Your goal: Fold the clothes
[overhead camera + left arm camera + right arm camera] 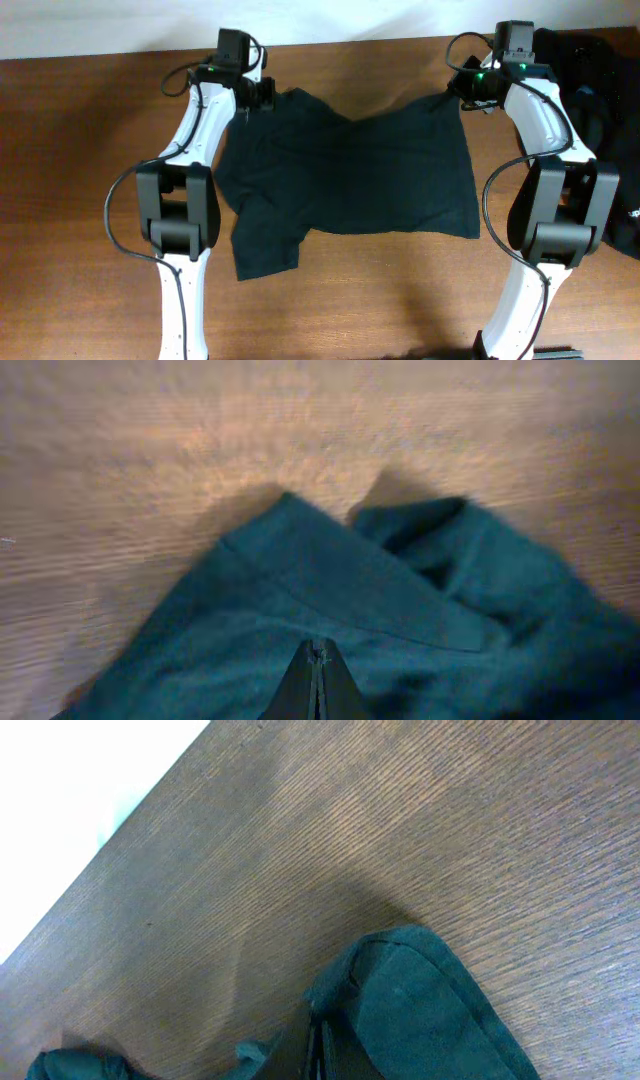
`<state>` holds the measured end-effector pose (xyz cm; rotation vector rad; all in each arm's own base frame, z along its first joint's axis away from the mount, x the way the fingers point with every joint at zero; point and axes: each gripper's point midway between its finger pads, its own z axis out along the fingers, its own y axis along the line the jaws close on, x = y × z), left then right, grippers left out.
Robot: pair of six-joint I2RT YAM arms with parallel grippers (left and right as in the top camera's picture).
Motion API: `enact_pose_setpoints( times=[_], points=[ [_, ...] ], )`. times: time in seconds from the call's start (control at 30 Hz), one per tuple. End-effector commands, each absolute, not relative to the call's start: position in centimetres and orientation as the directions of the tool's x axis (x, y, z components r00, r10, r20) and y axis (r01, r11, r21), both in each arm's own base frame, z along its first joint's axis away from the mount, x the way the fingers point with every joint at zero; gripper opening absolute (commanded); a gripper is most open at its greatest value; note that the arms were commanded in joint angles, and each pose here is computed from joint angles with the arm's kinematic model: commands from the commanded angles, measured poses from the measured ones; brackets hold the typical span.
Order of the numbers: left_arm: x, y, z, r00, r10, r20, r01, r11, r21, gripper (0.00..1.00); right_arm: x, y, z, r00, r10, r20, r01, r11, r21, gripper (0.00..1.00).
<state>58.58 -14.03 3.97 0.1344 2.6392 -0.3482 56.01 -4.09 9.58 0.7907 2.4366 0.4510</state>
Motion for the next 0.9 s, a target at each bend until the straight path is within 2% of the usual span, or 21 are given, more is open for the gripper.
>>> enact_pose_setpoints(
  times=[0.0,0.43,0.87],
  points=[
    [58.8,-14.7,4.0,-0.874,0.056,-0.483,0.194,0.951,-0.241,0.00,56.0,-4.1,8.4,-0.688,0.618,-0.380,0.454,0.775,0.439,0.04],
    [59.1,-15.1,3.6,-0.869,0.061,-0.491,0.203,0.949,-0.241,0.00,56.0,-4.2,8.5,-0.686,0.618,-0.383,0.454,0.776,0.439,0.04],
    [59.2,-14.8,-0.4,-0.887,0.065,-0.458,0.189,0.955,-0.230,0.00,56.1,-4.4,8.5,-0.681,0.619,-0.392,0.458,0.777,0.432,0.04]
  ],
)
